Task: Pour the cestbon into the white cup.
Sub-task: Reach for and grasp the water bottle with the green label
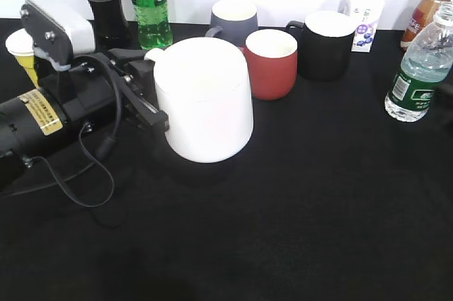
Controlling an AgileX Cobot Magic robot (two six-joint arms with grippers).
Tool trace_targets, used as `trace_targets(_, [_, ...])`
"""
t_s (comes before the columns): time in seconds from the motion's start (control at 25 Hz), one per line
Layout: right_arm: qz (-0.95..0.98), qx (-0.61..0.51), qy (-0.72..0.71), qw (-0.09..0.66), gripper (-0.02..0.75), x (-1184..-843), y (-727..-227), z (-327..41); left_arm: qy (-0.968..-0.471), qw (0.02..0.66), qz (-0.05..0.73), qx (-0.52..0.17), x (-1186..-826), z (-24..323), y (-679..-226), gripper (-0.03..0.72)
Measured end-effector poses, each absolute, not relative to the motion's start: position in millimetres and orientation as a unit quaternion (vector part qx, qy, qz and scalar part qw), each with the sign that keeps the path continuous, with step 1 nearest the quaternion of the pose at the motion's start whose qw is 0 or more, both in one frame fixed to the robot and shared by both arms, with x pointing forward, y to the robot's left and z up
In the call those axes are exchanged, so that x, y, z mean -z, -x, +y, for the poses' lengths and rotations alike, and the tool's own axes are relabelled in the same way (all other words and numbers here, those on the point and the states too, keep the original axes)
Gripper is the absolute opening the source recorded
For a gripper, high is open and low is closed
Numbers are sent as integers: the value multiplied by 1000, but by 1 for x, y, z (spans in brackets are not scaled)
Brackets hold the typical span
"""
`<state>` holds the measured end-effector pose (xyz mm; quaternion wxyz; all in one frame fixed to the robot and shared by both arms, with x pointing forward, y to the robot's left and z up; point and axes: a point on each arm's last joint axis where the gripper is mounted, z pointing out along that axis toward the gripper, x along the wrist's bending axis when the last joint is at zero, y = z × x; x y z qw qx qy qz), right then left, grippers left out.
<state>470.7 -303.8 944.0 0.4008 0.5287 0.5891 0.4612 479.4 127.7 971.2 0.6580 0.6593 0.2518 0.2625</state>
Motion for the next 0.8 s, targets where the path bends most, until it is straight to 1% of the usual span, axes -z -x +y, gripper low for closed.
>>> trace_targets(0.08, [592,-469,-528,388,661,-931,-477,-302,-659,658,252,-263,-971,128,-479,48])
trace_targets(0.36, [606,-480,-509,378,662,-912,-528,-303,-659,658,252,-263,-971,128,-479,48])
trace_targets(0.56, [610,-487,-505,369,661,-896,-556,-304,-659,658,252,-263,-971,128,-479,48])
trace_targets(0.64, [592,-515,-491,377,629,-893,-560,-303,-659,658,252,-263,-971,128,-479,48])
trace_targets(0.8, [587,-524,-489,377,510,-893,-561,-302,-659,658,252,-263,-971,128,-479,48])
